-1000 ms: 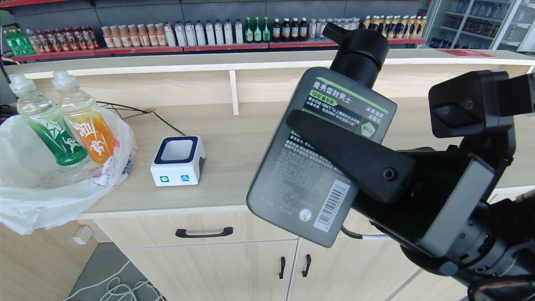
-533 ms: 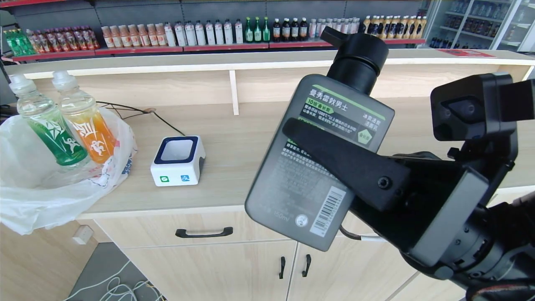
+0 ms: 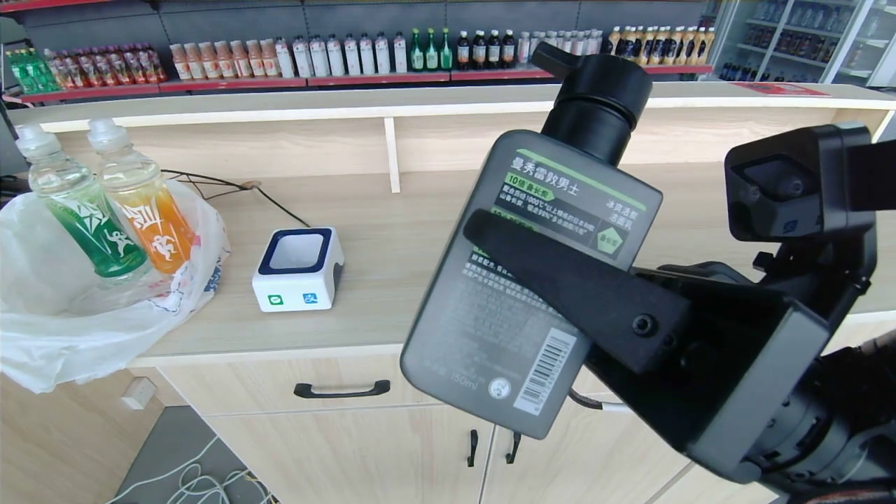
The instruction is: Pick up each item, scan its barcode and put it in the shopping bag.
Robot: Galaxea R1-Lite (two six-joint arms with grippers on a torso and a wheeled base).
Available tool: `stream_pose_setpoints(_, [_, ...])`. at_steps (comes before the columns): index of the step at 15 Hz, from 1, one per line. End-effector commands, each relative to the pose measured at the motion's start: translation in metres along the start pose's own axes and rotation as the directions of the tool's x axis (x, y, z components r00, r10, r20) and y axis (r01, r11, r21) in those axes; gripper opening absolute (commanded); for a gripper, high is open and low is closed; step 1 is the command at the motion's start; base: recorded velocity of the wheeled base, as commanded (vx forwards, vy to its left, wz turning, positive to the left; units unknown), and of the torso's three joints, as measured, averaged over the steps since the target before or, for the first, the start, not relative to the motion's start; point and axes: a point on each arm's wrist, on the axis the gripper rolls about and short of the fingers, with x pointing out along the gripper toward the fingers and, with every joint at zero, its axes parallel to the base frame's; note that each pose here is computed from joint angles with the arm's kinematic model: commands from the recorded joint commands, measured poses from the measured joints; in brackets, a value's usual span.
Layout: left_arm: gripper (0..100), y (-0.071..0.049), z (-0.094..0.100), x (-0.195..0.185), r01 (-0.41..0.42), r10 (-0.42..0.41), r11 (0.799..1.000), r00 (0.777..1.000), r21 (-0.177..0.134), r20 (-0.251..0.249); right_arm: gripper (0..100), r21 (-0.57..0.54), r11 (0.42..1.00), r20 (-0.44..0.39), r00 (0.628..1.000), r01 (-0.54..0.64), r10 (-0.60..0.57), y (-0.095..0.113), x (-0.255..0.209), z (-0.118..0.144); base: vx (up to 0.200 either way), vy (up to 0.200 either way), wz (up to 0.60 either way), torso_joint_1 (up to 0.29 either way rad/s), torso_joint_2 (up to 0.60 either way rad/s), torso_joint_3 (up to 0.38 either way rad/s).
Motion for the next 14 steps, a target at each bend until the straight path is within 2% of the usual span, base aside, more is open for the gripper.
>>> stream_pose_setpoints(1, [100,0.000,0.000,0.000,0.000,0.000,1.000,1.000,0.000,0.000,0,-0.021,1.000,-0.008,1.000,0.003,-0.003,0.000,-0.001,-0.002,0.000,0.000,0.00,0.000,0.00,0.000])
stream_pose_setpoints(2, [100,0.000,0.000,0.000,0.000,0.000,1.000,1.000,0.000,0.000,0,-0.036,0.999,-0.009,1.000,0.006,-0.006,-0.001,-0.002,-0.003,0.000,0.000,0.00,0.000,0.00,0.000])
stream_pose_setpoints(6, [100,0.000,0.000,0.000,0.000,0.000,1.000,1.000,0.000,-0.001,0,-0.105,0.988,-0.101,0.987,0.113,-0.124,0.000,-0.001,0.000,0.000,0.000,0.00,0.000,0.00,0.000])
stream_pose_setpoints(9, [100,0.000,0.000,0.000,0.000,0.000,1.000,1.000,0.000,-0.001,0,-0.199,0.947,-0.093,0.958,0.251,-0.273,-0.017,0.008,-0.012,0.000,0.000,0.00,0.000,0.00,0.000])
stream_pose_setpoints(12, [100,0.000,0.000,0.000,0.000,0.000,1.000,1.000,0.000,0.000,0,-0.308,0.876,-0.055,0.912,0.371,-0.406,-0.033,0.010,-0.024,0.000,0.000,0.00,0.000,0.00,0.000])
stream_pose_setpoints(13, [100,0.000,0.000,0.000,0.000,0.000,1.000,1.000,0.000,-0.001,0,-0.336,0.839,-0.024,0.887,0.428,-0.462,-0.035,0.010,-0.026,0.000,0.000,0.00,0.000,0.00,0.000])
stream_pose_setpoints(14, [100,0.000,0.000,0.000,0.000,0.000,1.000,1.000,0.000,-0.001,0,-0.386,0.774,0.023,0.844,0.501,-0.535,-0.039,0.009,-0.028,0.000,0.000,0.00,0.000,0.00,0.000])
